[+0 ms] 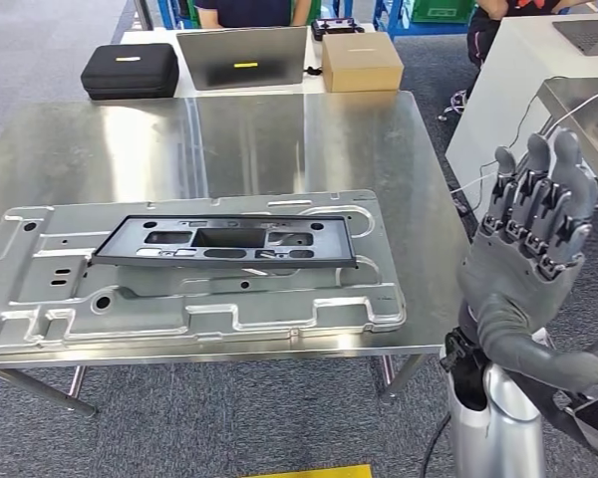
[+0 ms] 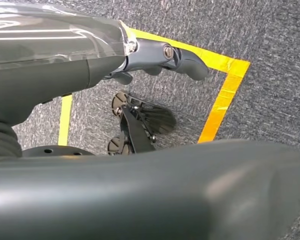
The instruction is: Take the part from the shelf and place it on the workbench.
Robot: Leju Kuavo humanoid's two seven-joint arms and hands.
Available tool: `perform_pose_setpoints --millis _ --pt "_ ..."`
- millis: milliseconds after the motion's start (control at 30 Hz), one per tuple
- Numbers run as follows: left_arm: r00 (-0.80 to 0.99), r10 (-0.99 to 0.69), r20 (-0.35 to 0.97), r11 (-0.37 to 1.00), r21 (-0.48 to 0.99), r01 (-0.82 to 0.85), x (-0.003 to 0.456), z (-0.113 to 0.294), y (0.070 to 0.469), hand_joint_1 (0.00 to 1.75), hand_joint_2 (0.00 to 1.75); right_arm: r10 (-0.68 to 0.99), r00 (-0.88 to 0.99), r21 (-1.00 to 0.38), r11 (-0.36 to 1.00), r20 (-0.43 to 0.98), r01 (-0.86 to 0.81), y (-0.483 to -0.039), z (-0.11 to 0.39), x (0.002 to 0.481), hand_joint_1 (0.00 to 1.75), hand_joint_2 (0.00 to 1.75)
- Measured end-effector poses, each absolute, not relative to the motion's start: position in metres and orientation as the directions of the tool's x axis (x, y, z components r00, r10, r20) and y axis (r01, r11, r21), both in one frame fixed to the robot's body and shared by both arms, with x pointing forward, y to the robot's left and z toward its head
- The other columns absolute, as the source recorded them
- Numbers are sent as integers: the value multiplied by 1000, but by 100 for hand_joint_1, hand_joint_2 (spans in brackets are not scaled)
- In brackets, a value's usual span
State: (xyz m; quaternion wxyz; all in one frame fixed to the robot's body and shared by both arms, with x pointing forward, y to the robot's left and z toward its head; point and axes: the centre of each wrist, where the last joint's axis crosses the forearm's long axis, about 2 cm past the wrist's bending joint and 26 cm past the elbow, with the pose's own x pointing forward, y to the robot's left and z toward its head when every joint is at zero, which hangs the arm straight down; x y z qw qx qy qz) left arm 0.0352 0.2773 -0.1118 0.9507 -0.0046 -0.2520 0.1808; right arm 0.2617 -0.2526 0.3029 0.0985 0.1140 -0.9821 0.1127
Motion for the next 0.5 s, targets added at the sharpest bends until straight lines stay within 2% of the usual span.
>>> perform_pose_setpoints --millis 333,500 --pt "820 345 456 935 -93 -342 32 -112 277 0 0 -142 -968 -229 955 209 -189 -255 301 246 0 0" --pt "815 345 466 934 -90 -345 35 -112 277 0 0 -36 -983 -279 956 183 -87 -255 301 241 0 0"
